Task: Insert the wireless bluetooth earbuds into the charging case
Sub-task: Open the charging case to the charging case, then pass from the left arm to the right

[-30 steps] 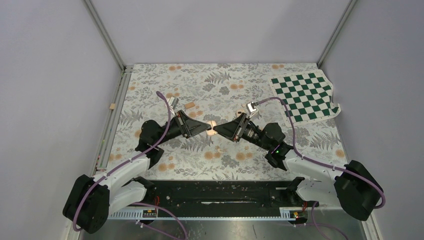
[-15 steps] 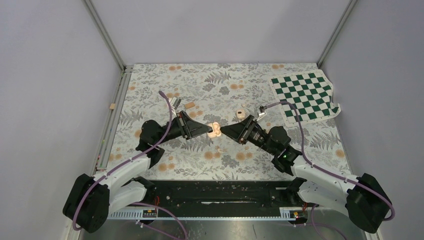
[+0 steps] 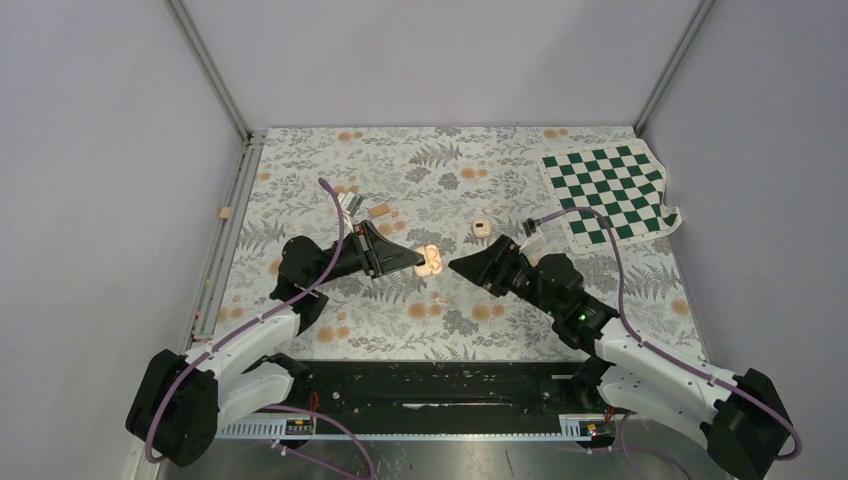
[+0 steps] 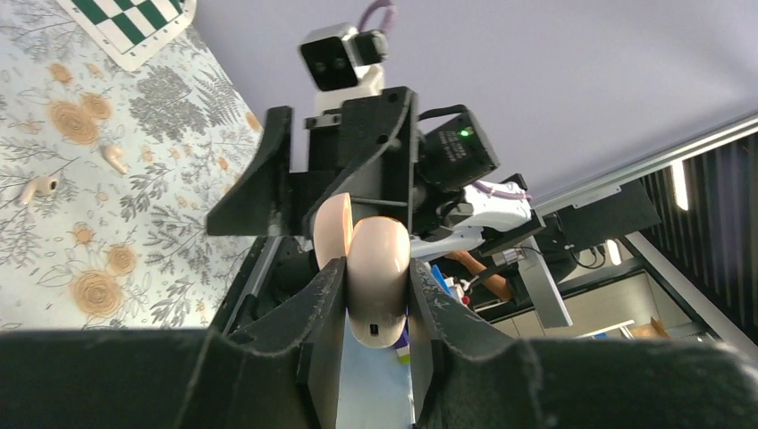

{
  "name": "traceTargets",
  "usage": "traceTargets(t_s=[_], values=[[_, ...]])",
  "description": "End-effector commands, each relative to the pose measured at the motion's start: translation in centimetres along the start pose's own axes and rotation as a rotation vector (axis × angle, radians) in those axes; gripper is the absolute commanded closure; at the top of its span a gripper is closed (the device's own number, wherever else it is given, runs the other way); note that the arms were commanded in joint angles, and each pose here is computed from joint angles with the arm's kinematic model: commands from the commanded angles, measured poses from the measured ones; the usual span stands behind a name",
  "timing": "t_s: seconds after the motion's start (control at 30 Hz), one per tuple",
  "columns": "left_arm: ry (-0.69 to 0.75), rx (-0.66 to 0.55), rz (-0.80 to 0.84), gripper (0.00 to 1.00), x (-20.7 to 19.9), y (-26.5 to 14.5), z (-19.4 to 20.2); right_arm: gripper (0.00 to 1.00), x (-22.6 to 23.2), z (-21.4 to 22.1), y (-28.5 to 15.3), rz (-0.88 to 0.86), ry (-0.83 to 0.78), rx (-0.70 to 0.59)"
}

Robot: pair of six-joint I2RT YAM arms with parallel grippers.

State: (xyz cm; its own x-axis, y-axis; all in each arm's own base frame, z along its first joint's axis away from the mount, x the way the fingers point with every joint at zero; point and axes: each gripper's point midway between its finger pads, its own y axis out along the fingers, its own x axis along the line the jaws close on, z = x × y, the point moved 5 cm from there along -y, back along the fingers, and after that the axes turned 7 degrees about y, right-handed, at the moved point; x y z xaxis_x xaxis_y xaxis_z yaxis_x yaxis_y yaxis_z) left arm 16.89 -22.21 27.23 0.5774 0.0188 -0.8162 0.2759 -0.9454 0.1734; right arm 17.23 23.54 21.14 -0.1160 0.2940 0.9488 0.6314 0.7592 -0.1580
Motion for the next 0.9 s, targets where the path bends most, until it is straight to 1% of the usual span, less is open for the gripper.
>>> traceTargets(t_s=[0.0, 0.1, 0.2, 0.47, 0.67, 0.87], values=[[0.117, -0.001, 0.008, 1.00, -1.5, -0.1, -1.3, 0.20, 1.0, -1.8, -1.3, 0.069, -0.168, -0.073], [0.134, 0.012, -0.025, 1.00, -1.2, -0.1, -1.4, 0.22, 1.8, -2.0, -1.9, 0.078, -0.236, -0.054], [0.142, 0.021, -0.028, 1.00, -1.1, -0.2, -1.5, 0.24, 3.0, -1.9, -2.1, 0.043, -0.280, -0.024], [0.141, 0.093, 0.041, 1.00, -1.6, 0.1, -1.2, 0.24, 7.1, -1.0, -1.0, -0.160, -0.303, 0.082], [0.136, 0.105, 0.073, 1.00, -2.0, 0.2, -1.3, 0.25, 8.1, -0.4, 0.0, -0.231, -0.257, 0.133], [0.122, 0.103, 0.109, 1.00, -2.3, 0.3, -1.4, 0.38, 8.2, 0.0, 0.6, -0.317, -0.142, 0.144]])
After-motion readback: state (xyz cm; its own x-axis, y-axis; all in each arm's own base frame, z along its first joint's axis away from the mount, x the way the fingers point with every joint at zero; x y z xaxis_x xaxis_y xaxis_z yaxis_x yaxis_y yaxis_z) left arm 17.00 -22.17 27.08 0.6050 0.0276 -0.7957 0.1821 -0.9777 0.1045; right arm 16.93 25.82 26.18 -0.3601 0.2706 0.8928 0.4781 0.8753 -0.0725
